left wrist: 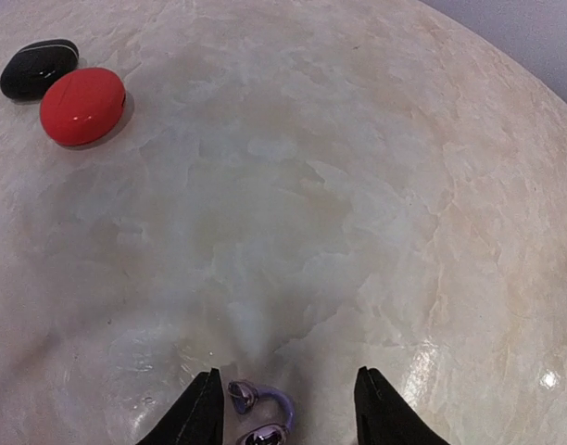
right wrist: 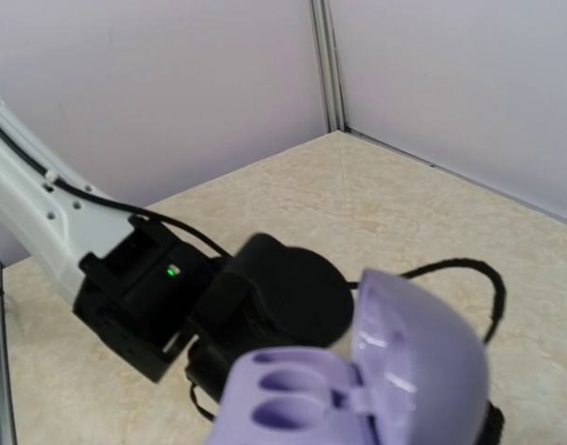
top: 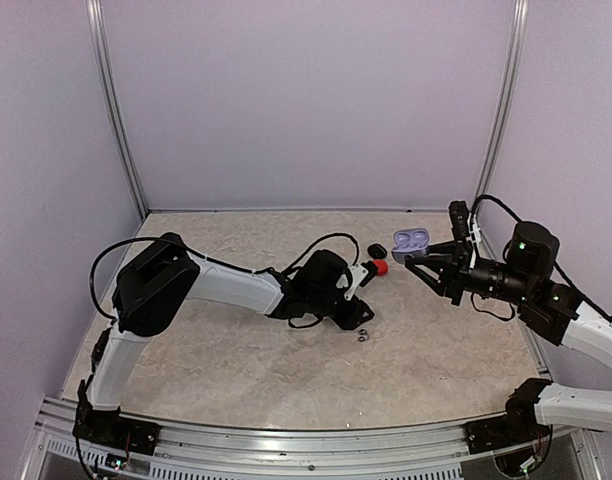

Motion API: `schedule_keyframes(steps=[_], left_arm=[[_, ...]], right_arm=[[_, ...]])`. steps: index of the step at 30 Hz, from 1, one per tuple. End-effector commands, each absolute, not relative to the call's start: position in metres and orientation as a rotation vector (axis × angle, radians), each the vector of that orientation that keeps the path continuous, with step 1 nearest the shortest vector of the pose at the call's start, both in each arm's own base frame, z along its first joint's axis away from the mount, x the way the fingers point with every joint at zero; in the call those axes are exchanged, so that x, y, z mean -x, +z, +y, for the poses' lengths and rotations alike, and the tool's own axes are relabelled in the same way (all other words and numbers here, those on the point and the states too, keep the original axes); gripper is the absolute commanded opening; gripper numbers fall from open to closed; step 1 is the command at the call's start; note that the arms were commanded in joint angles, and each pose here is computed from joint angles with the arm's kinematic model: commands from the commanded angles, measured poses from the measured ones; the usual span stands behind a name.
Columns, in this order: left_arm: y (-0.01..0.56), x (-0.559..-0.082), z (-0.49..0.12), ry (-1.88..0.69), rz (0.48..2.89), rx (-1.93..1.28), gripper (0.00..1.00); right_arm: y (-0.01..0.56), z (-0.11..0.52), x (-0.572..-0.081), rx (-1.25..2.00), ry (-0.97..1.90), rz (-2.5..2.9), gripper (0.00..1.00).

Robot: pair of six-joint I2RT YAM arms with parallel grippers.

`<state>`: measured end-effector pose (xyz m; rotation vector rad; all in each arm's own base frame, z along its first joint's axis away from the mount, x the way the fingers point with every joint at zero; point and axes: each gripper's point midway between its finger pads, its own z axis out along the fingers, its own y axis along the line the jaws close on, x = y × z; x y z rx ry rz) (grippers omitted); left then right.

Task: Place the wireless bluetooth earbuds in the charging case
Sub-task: Move the left earbud to the center of the board.

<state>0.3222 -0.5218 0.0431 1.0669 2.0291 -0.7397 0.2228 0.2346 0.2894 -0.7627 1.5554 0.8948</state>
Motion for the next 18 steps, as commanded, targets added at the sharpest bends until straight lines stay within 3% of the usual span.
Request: schedule_keyframes(steps=[1, 11, 18], left_arm=[[0.023, -0.323, -0.523, -0.651, 2.062, -1.122, 0.47], [0.011, -0.306, -0.486, -0.527, 2.139, -1.142, 0.23], [0.029, -0.271, -0.426, -0.523, 2.215, -1.104, 0.19]], right_arm=[[0.287, 0.233, -0.225, 0.756, 0.900, 1.560, 0.09], [0.286, 0.234, -0.224, 0.762, 0.911, 1.558, 0.10], [0.282, 0.240, -0.224, 0.781, 0.946, 1.557, 0.10]])
